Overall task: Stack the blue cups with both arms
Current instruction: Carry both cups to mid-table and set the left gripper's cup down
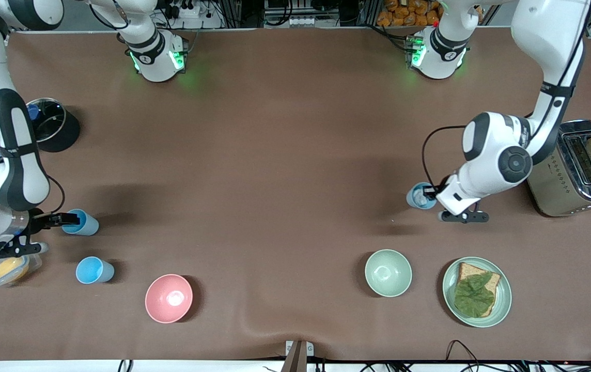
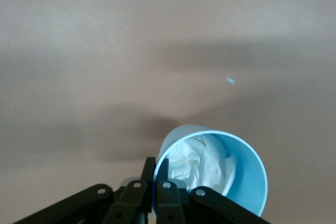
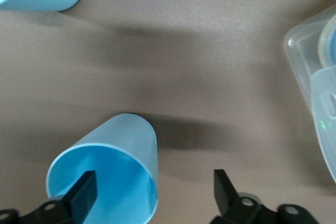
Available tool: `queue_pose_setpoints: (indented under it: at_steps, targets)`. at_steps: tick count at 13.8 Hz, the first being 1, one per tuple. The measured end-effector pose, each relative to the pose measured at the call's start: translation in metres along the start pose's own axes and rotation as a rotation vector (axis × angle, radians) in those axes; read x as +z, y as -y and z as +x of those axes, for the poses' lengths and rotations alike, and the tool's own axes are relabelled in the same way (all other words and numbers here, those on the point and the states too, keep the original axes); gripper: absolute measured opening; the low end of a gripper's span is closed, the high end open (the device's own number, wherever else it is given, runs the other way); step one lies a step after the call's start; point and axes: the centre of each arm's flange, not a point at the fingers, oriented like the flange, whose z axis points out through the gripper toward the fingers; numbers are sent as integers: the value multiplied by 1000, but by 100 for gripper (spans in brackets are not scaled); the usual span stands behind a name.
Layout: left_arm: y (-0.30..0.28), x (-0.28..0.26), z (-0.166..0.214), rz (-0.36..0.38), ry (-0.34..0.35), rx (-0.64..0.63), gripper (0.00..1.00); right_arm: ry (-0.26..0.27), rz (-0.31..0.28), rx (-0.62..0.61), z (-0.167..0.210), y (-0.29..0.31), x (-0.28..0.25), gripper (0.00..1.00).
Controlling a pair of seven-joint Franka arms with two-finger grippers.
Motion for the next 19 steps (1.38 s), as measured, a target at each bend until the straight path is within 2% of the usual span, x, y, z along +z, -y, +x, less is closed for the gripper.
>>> queue_pose_setpoints:
  at_steps: [4,8,9,13,16,19]
  targets:
    - [-113,-50,-26,-15,-13,-148,4,15,8,5,-1,-4,13,52]
    - [-184,-48,-53,-33,-2,-152,4,18,10,6,-2,-4,14,7]
    - [-197,-45,-59,-36,4,-139,4,24,14,5,-2,-3,13,4]
    - [-247,-18,-82,-38,48,-86,4,74,44,-21,-4,18,-19,4]
    - [-280,-1,-103,-33,63,-42,4,114,49,-35,-7,63,-74,4]
    - [-305,13,-117,-43,60,-1,4,139,26,-11,-8,129,-120,4]
